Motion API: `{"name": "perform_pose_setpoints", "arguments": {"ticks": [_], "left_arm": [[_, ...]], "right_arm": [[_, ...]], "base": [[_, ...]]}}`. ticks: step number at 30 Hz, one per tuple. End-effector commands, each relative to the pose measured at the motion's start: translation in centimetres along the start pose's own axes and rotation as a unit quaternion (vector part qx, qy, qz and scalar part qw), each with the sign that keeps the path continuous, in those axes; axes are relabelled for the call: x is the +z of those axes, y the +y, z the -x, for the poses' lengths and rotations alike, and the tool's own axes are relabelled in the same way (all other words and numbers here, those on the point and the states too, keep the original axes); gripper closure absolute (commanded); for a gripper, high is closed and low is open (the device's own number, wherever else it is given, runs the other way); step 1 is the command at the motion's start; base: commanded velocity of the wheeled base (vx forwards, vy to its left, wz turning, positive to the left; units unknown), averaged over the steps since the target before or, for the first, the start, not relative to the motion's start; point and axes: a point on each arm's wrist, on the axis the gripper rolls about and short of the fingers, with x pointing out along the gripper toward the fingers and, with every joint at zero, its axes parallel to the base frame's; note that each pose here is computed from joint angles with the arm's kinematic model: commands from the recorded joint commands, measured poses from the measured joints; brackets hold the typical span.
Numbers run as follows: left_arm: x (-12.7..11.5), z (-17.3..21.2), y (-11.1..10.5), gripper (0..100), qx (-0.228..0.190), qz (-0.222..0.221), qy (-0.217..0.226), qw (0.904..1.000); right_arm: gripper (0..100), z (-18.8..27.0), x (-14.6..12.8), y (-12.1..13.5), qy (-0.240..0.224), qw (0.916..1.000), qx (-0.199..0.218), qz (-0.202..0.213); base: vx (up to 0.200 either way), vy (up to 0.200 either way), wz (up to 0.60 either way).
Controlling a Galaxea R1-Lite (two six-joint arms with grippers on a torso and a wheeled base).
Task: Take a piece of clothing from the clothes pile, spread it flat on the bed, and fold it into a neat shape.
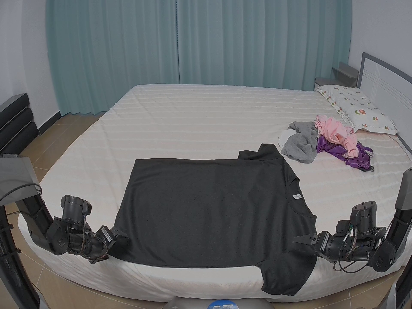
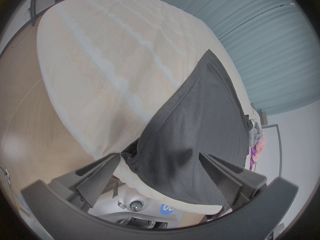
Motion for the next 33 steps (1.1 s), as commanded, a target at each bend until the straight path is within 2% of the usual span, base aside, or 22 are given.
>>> {"name": "perform_pose_setpoints", "arguments": {"ticks": [1, 2, 11, 25, 29, 33], "left_arm": [[-0.1, 0.0, 0.0, 0, 0.002, 0.000, 0.003, 1.0000], [-0.2, 0.0, 0.1, 100, 0.003, 0.000, 0.005, 1.0000], [-0.6, 1.2, 0.2, 100, 0.017, 0.003, 0.017, 0.9997], [-0.7, 3.1, -0.3, 100, 0.002, -0.003, 0.005, 1.0000], [-0.6, 3.1, -0.3, 100, 0.001, -0.003, 0.005, 1.0000], [-0.5, 3.1, -0.2, 100, -0.001, -0.001, 0.003, 1.0000]], "right_arm": [[0, 0.0, -0.1, 0.0, 0.002, 1.0000, 0.000, 0.000], [0, 0.0, -0.2, 0.1, 0.004, 1.0000, 0.000, 0.002], [0, 0.0, -0.2, 0.1, 0.004, 1.0000, 0.000, 0.002], [0, 0.0, 0.0, -0.4, -0.003, 0.9999, -0.013, -0.001], [0, 0.0, 0.3, -1.0, -0.013, 0.9993, -0.033, -0.007], [0, -1.4, 0.3, -2.8, -0.019, 0.9956, -0.091, -0.011]], "base": [[0.000, 0.000, 0.00], [0.000, 0.000, 0.00], [0.000, 0.000, 0.00], [0.000, 0.000, 0.00], [0.000, 0.000, 0.00], [0.000, 0.000, 0.00]]}}
